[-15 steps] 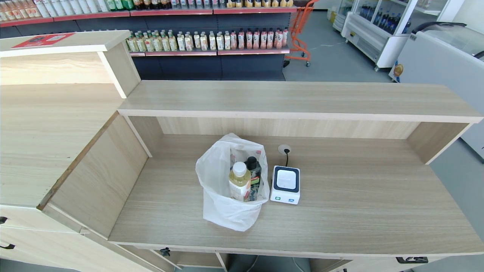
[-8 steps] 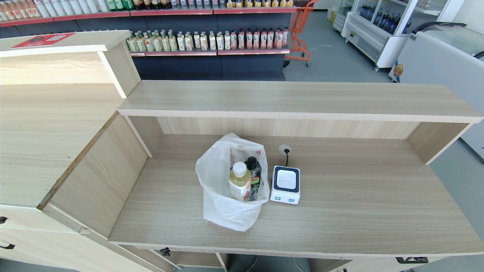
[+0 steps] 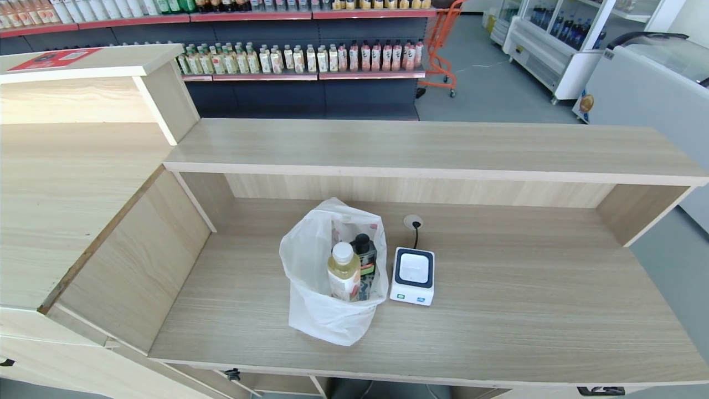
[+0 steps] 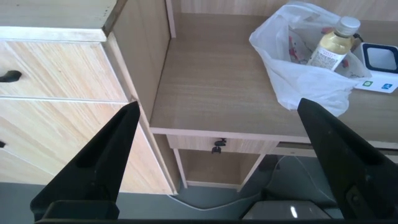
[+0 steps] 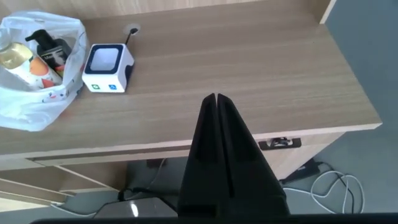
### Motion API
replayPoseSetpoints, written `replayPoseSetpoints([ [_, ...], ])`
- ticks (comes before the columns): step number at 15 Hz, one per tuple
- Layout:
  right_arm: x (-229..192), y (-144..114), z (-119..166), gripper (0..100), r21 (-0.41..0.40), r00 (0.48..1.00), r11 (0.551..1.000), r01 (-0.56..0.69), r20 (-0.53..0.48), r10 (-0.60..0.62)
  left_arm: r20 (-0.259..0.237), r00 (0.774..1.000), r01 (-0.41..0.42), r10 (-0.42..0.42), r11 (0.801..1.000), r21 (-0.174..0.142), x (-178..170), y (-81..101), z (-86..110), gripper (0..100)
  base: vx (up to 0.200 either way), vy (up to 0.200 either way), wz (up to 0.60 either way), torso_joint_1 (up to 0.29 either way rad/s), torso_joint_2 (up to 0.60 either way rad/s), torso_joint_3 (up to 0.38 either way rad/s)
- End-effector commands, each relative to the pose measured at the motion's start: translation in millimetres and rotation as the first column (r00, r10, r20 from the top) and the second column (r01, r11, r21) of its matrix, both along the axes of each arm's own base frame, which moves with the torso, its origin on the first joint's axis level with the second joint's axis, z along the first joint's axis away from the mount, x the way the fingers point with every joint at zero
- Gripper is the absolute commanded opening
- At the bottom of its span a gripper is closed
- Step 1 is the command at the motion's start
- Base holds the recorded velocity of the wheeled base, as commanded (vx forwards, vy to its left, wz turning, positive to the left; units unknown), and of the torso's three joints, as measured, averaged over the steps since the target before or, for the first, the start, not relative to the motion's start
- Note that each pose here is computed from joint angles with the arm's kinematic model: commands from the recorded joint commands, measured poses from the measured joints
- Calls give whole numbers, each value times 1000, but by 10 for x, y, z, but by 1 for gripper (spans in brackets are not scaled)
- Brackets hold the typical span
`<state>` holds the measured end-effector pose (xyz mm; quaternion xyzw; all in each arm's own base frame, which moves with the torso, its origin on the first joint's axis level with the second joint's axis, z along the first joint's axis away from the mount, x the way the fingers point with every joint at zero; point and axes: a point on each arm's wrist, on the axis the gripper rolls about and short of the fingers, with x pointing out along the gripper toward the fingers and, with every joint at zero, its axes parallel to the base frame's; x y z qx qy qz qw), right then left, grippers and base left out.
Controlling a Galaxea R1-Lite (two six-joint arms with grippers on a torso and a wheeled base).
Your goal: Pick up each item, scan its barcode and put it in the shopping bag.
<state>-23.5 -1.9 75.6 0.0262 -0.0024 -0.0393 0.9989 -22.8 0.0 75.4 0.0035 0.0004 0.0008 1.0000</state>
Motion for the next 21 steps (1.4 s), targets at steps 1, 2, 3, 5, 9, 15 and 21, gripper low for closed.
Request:
replayPoseSetpoints([
  [1,5,0,-3,0,0,1000,1000,1,-7,-1,1,1000,0,0,1000,2,0,0,0,100,0,-200,0,12,2,-2],
  [2,4,0,1,0,0,1000,1000,1,-6,-1,1,1000,0,0,1000,4,0,0,0,100,0,-200,0,2,7,2],
  [3,4,0,1,0,0,1000,1000,0,-6,0,1,1000,0,0,1000,-1,0,0,0,100,0,-200,0,-7,-2,2],
  [5,5,0,-3,0,0,1000,1000,1,-7,-1,1,1000,0,0,1000,-2,0,0,0,100,0,0,0,0,0,0],
  [9,5,0,-3,0,0,1000,1000,1,-7,-1,-37,999,9,-9,1000,-1,29,1,9,100,100,0,0,-2,1,0],
  [15,4,0,1,0,0,1000,1000,0,-6,0,1,1000,3,-3,1000,-2,0,1,0,100,100,0,0,0,-2,0],
  [21,4,0,1,0,0,1000,1000,0,-6,0,1,1000,3,-3,1000,-2,0,1,0,100,0,0,0,0,0,0],
])
